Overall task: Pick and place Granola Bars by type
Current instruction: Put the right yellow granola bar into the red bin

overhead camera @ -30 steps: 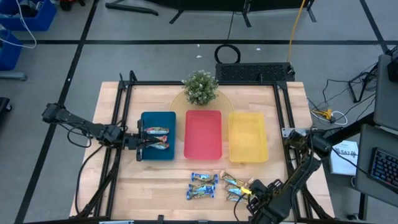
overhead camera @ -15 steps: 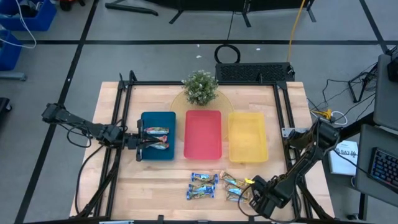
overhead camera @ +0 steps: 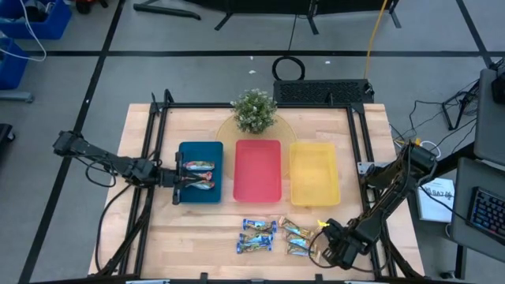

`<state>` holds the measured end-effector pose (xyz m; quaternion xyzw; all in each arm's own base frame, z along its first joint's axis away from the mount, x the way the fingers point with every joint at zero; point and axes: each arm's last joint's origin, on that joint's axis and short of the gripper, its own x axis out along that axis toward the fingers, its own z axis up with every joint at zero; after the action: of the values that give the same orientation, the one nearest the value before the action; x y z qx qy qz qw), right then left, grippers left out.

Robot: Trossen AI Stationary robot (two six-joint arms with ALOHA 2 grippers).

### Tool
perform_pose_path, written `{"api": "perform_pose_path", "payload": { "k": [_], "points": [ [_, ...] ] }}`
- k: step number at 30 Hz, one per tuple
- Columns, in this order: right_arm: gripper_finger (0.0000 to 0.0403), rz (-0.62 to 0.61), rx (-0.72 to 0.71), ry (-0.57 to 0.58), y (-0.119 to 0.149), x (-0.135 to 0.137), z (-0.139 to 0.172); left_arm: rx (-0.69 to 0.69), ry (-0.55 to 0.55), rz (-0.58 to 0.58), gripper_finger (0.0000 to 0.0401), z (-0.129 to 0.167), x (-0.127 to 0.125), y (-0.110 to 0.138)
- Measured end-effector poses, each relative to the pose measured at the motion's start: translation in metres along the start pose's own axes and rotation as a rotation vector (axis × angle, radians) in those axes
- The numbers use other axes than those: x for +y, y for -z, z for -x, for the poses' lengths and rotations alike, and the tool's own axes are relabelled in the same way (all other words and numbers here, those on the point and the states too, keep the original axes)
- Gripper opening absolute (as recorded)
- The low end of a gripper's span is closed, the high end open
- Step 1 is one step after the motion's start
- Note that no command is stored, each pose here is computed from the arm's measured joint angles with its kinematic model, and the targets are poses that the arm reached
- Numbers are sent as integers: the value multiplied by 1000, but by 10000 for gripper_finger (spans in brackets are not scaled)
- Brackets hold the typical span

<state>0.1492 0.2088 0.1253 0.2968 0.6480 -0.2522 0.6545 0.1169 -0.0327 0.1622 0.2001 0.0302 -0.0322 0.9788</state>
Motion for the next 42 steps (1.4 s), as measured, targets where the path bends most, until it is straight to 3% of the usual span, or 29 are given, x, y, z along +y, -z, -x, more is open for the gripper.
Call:
{"api": "perform_pose_path", "payload": {
  "k": [6,12,19,23,30,33,36,42],
  "points": [
    [90,-13,-102,0,-11,-12,21,10,5,32,24,0,0,1],
    [78,17,-184,-82,-27,-13,41,11,4,39,24,0,0,1],
    [72,115,-255,-217,-66,9,65,11,4,40,24,0,0,1],
    [71,212,-349,-373,-87,35,101,11,4,41,24,0,0,1],
    [70,357,-632,-475,-139,56,186,11,4,41,24,0,0,1],
    [68,353,-706,-428,-175,51,215,11,4,41,24,0,0,1],
    [61,364,-657,-304,-216,37,226,12,4,40,24,0,0,1],
    [57,440,-399,-94,-286,12,196,17,6,14,24,0,-1,2]
  ]
}}
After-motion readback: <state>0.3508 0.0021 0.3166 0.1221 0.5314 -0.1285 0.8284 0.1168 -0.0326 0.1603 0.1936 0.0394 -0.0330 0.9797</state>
